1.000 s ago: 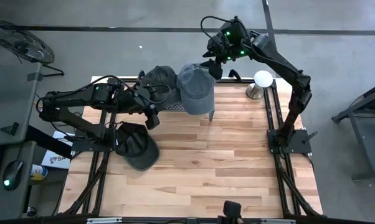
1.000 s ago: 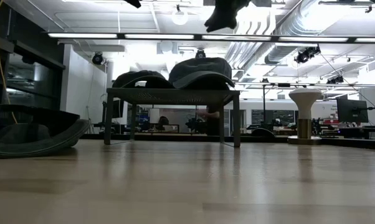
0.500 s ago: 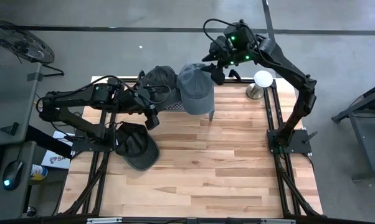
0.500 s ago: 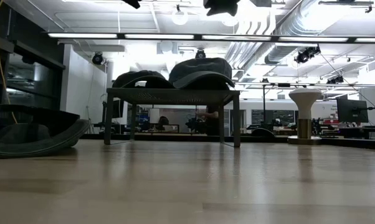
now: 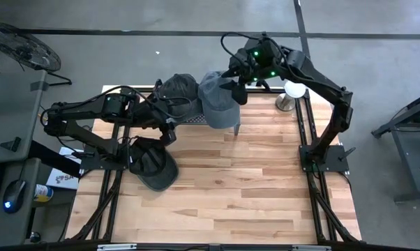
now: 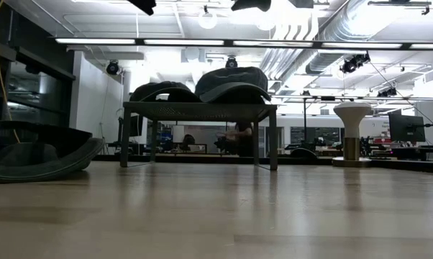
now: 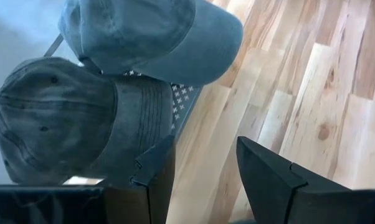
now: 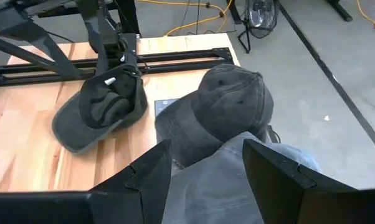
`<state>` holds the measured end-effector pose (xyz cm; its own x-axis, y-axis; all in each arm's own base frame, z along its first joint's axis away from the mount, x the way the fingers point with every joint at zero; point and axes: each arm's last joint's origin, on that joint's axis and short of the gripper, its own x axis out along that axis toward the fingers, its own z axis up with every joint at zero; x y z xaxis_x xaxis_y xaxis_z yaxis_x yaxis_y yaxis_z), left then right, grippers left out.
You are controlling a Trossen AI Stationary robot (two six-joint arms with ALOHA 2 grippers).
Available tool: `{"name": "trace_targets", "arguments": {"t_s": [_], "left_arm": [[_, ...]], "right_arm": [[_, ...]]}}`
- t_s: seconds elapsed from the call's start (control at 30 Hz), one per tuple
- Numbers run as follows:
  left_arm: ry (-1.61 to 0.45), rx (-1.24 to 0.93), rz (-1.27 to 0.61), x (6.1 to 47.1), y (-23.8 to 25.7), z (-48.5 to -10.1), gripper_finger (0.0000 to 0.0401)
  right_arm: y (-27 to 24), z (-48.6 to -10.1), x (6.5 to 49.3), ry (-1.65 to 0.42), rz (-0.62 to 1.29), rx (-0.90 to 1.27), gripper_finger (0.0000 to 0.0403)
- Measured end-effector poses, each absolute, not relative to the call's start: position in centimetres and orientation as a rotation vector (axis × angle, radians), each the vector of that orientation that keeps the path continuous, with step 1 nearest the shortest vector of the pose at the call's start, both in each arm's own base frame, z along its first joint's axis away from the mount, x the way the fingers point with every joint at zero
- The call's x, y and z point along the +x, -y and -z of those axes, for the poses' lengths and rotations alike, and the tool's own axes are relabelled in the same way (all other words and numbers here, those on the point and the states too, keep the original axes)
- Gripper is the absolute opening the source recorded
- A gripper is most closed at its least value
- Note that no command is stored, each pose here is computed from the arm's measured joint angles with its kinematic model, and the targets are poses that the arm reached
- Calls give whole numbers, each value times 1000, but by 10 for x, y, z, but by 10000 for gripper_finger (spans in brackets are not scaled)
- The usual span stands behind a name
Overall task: Pick & Place hat
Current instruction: Stack the black cap on top of the black cap on the shelf
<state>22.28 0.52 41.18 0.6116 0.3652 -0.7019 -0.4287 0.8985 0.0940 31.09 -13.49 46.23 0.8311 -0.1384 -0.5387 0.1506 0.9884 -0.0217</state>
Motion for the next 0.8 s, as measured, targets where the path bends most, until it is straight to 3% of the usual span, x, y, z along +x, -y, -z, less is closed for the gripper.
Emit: {"name": "trace_targets", "arguments": {"t_s": [0.4, 0.6, 0.8], "left_arm": [[-848, -85, -454, 192, -6, -417, 168], [-852, -102, -471, 172, -6, -412, 168], [-919, -153, -481, 159, -6, -380, 168]], "right_arm": [[89, -453, 328, -630, 151, 75, 190], [64, -418, 349, -686, 118, 132, 190], [35, -383, 368, -689, 99, 196, 190]]}}
